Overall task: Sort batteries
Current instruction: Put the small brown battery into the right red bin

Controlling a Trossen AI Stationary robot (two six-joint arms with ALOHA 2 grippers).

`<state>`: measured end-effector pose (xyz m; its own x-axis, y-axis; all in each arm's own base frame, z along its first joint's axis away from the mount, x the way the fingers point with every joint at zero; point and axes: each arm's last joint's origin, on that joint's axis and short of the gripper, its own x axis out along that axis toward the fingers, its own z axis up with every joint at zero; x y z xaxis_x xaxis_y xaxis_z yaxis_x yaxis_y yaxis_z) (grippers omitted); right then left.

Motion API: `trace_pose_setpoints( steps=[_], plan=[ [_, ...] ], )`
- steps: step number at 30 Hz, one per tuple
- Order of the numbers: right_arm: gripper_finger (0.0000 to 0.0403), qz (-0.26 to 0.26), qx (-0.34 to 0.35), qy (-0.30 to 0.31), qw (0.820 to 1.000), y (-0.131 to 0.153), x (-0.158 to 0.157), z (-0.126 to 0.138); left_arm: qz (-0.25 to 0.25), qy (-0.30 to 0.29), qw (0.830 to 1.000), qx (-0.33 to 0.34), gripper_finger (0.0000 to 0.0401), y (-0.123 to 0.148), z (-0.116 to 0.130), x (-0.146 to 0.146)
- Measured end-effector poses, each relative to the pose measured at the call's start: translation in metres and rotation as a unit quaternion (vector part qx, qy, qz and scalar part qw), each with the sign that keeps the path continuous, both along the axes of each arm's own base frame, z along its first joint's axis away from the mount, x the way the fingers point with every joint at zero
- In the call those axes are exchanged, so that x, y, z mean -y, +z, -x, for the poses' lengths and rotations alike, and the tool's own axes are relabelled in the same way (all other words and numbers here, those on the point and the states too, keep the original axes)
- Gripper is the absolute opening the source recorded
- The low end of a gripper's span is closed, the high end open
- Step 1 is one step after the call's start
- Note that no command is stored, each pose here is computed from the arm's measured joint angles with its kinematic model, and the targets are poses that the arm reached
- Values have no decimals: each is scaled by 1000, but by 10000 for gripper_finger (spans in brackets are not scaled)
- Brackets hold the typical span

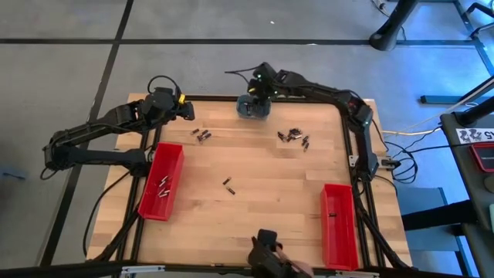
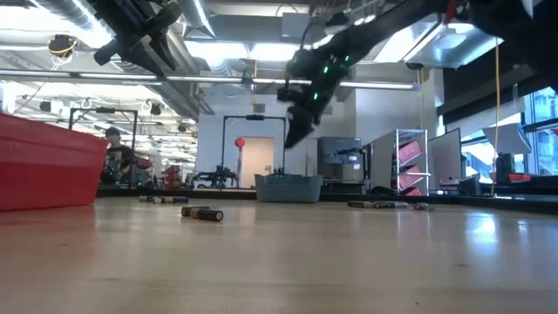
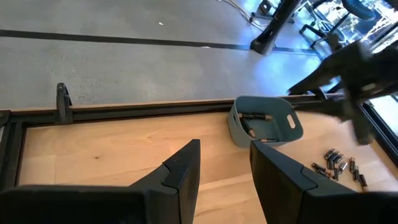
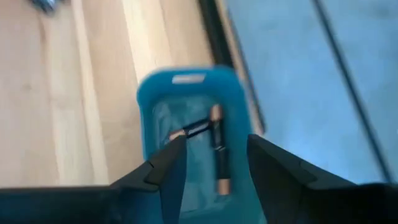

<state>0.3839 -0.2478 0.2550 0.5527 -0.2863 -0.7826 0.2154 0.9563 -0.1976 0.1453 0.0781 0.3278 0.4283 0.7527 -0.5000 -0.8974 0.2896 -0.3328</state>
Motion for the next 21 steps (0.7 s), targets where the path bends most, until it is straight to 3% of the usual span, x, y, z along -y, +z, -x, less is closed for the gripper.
trace_pose_setpoints(
  steps=[6, 11, 18, 21],
  plan=[
    [170, 55, 56, 18, 997, 44, -7, 10, 0, 0, 1000, 0, 129, 0, 0, 0],
    [170, 65, 91, 25, 993, 61, -10, 14, -5, -6, 1000, -10, 129, 0, 0, 0],
    [170, -56, 162, 39, 984, 64, -19, 8, 21, 9, 1000, -21, 129, -11, 2, 1],
    [170, -76, 172, 56, 980, 65, -30, 1, 45, 29, 998, -17, 129, -26, 2, 1]
  ],
)
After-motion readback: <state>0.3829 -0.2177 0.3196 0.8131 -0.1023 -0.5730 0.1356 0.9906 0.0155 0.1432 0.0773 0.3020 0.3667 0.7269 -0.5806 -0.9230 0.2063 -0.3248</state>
